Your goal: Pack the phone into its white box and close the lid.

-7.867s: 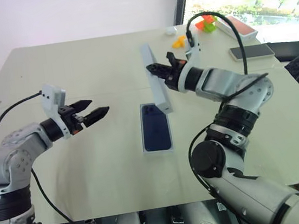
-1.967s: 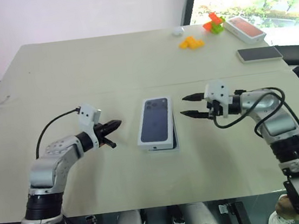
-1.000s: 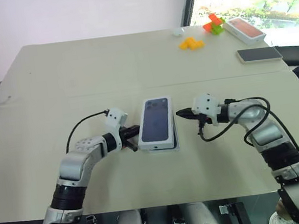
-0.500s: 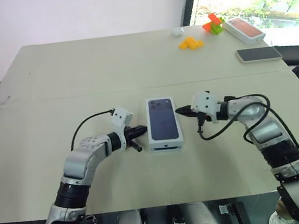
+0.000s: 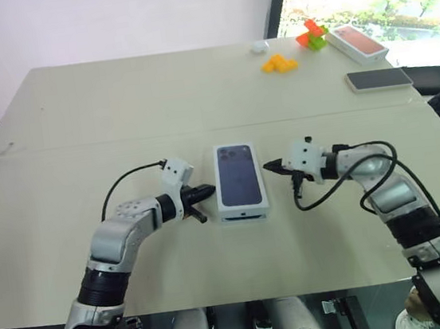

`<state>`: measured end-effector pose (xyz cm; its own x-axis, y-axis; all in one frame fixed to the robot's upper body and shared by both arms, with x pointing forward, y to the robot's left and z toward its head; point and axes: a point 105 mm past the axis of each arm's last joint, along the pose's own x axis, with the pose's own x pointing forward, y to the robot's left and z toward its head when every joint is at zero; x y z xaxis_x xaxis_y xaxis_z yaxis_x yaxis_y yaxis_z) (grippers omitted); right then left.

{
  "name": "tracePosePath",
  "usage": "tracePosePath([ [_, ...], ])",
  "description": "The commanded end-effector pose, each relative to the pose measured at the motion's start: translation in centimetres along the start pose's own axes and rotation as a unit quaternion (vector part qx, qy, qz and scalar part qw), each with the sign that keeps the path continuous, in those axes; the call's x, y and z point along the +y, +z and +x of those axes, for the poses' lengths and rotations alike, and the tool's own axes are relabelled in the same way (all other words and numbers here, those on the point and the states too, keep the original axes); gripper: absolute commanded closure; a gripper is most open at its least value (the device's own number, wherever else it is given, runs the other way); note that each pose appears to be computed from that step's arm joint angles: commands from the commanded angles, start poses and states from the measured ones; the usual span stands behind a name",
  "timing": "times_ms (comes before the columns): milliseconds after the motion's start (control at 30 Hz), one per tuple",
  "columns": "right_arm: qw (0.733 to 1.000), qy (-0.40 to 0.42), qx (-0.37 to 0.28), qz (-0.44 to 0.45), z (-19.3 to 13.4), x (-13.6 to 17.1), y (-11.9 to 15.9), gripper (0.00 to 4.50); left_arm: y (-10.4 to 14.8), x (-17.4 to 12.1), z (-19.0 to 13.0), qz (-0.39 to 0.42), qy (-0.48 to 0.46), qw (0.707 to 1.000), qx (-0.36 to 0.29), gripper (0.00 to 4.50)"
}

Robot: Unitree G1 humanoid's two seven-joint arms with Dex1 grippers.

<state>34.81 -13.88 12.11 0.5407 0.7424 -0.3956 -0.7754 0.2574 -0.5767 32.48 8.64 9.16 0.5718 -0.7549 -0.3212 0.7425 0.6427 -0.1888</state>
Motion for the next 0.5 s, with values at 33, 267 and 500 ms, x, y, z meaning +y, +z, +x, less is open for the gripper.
tracePosePath([
  [33, 1.000, -0.002, -0.026, -0.008, -0.2, -0.2, 1.3, 4.47, 1.0, -0.4, -0.4, 0.014, -0.005, 1.000, -0.020, 4.50],
  [267, 0.997, 0.000, -0.074, 0.034, -0.5, -0.2, 3.1, 4.47, 1.1, -1.4, -0.6, 0.008, -0.031, 0.999, -0.015, 4.50],
  [500, 0.997, 0.037, -0.055, 0.041, -1.1, 1.7, 2.1, 4.47, 0.7, -1.7, -1.2, 0.013, -0.039, 0.999, -0.005, 4.50],
])
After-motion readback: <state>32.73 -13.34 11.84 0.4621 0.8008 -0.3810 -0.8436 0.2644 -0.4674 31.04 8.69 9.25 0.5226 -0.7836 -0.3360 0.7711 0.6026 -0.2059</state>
